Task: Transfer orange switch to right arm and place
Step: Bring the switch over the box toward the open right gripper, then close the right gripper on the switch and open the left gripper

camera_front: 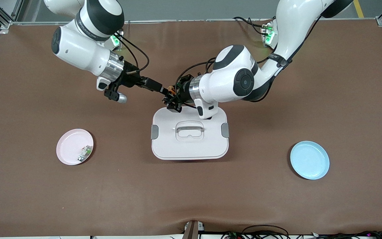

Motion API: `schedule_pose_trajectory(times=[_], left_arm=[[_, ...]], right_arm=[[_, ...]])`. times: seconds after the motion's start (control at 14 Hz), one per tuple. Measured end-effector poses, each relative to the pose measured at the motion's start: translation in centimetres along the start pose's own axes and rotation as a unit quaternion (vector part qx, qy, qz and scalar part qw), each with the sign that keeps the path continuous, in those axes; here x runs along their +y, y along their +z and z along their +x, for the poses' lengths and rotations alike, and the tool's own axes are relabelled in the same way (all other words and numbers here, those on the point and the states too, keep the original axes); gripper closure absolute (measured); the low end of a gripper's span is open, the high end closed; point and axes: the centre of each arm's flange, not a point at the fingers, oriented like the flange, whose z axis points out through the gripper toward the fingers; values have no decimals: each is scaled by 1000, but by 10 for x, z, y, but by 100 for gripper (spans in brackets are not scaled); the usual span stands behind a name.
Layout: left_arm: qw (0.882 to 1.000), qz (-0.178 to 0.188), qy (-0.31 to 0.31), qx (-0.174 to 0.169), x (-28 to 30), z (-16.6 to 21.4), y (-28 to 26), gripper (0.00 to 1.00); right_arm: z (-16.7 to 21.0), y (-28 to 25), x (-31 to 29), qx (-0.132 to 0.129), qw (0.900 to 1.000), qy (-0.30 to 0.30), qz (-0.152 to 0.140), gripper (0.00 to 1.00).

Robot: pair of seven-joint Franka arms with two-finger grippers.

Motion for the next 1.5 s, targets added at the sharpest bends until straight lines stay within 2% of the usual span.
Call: schedule_pose_trajectory(times=[0.43,1.14,1.28,1.42,1.5], left_arm=[[1000,-3,-1,-1,-1,-5,2,28],[1000,-6,-5,-3,0,-6,-1,28],[1000,-10,-4,-4,1,-6,-2,28],[1000,-12,-5,-4,2,-6,-1,28],[1000,-11,-5,-4,2,-6,0,28]], right_arm=[[-18,18,-9,-7,1000,-16,-4,0],[-17,24,-7,-7,999,-31,-7,0],[-17,25,-7,-6,999,-31,-7,6],[-17,24,-9,-5,999,-32,-5,26],[-17,23,-11,-5,999,-33,-3,40]])
